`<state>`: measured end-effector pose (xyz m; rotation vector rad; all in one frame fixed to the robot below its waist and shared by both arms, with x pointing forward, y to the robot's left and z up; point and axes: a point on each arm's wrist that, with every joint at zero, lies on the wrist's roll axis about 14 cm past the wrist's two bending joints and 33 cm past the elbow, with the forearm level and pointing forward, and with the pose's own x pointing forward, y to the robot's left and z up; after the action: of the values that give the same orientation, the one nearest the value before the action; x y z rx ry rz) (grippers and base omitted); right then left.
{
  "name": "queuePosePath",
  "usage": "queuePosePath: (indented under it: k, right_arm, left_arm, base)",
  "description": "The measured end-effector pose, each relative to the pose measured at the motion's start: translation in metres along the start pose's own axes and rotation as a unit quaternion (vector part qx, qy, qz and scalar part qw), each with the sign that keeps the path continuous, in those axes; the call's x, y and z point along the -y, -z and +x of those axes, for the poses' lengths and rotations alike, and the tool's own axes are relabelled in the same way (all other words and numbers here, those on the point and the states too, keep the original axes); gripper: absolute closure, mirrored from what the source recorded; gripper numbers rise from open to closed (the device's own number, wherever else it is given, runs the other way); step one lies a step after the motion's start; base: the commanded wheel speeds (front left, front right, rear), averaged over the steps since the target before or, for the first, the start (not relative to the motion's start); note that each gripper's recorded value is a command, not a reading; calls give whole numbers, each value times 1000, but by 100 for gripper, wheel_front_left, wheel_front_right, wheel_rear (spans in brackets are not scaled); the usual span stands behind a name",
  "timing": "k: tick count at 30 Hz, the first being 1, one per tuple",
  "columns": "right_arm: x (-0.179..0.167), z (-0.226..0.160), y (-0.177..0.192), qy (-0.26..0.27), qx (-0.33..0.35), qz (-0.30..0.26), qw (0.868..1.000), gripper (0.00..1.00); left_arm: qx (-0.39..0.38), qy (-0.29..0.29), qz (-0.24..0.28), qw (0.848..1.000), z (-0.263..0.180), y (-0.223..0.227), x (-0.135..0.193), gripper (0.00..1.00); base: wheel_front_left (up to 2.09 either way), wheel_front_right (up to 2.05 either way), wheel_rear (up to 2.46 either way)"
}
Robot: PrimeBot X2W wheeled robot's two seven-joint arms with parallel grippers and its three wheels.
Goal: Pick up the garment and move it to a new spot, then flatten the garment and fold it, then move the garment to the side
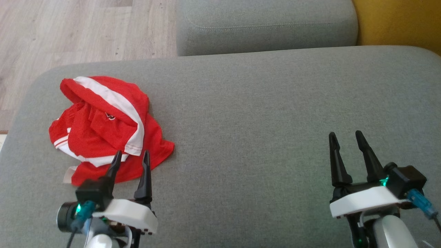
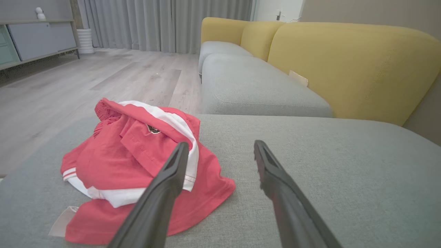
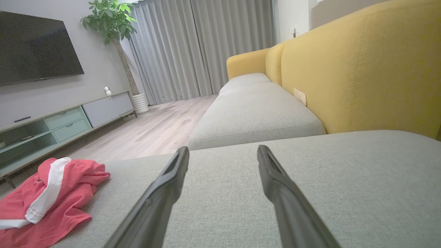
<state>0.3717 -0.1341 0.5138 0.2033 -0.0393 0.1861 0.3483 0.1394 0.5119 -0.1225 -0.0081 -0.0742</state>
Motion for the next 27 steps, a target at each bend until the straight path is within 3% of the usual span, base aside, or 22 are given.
queuePosePath:
  k: [8,13,20,27]
  right_arm:
    - [-8,2,-5,-17,13,-46,999,0]
    - [-11,3,-9,-22,23,-49,998,0]
    - [-1,1,-5,-1,27,13,1000,0]
    - [-1,-1,3,0,18,12,1000,0]
  left_arm:
    - [19,3,49,999,-4,-5,5,0]
    - [50,-1,28,998,-3,-22,7,0]
    - [78,-5,-33,996,-3,-36,1,0]
    - [74,13,-16,997,-10,-26,4,0]
  base:
    - [0,0,0]
    - [0,0,0]
    - [0,0,0]
    - [0,0,0]
